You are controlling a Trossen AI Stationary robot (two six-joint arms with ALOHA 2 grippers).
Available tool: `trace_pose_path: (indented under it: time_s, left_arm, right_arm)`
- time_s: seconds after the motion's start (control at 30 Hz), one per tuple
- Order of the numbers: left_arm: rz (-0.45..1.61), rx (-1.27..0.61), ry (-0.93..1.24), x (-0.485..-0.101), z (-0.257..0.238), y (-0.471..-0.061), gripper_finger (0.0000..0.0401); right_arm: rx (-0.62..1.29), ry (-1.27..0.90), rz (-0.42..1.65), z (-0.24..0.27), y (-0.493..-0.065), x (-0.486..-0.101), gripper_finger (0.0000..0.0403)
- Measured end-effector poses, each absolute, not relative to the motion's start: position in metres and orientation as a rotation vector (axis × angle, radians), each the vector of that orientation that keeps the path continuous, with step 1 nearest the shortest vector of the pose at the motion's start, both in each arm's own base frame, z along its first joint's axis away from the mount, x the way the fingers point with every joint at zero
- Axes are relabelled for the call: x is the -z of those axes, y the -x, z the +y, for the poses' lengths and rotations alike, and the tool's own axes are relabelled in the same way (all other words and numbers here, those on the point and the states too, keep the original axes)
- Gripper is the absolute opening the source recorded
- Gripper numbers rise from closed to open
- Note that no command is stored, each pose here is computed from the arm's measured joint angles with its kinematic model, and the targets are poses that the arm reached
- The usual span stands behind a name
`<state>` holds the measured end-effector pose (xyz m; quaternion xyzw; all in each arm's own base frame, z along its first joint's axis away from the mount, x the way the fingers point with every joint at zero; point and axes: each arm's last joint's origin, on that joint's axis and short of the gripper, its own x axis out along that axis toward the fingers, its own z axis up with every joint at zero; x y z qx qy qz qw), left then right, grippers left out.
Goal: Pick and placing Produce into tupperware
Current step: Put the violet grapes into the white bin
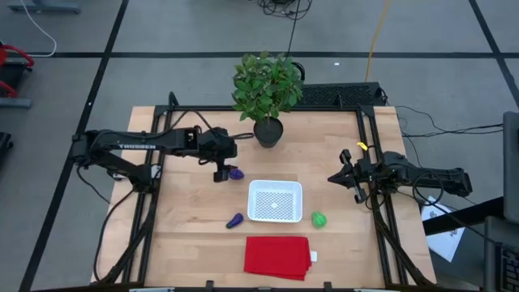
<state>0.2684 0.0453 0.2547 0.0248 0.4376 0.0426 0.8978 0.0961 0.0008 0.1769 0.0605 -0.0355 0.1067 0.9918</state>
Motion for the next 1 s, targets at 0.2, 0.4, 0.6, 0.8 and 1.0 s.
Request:
trace_pose_path:
  time_s: [0.2, 0.4, 0.6, 0.8, 1.0]
  left_arm:
    - [0.981, -0.057, -0.026, -0.246, 0.041, -0.268, 0.0289]
    - [1.021, -0.052, -0.017, -0.241, 0.041, -0.267, 0.0290]
    - [1.034, -0.011, -0.034, -0.237, 0.040, -0.269, 0.0291]
    - [1.061, -0.058, -0.029, -0.226, 0.043, -0.278, 0.0305]
    - [1.088, -0.018, -0.051, -0.210, 0.044, -0.288, 0.0319]
  right_arm:
    - [-0.214, -0.126, -0.069, 0.001, -0.096, -0.177, 0.0000]
    - [-0.214, -0.129, -0.067, 0.001, -0.096, -0.177, 0.0000]
    - [-0.214, -0.130, -0.063, 0.001, -0.096, -0.176, 0.0000]
    - [-0.214, -0.130, -0.063, 0.001, -0.096, -0.176, 0.0000]
    - [-0.213, -0.132, -0.054, 0.001, -0.097, -0.175, 0.0000]
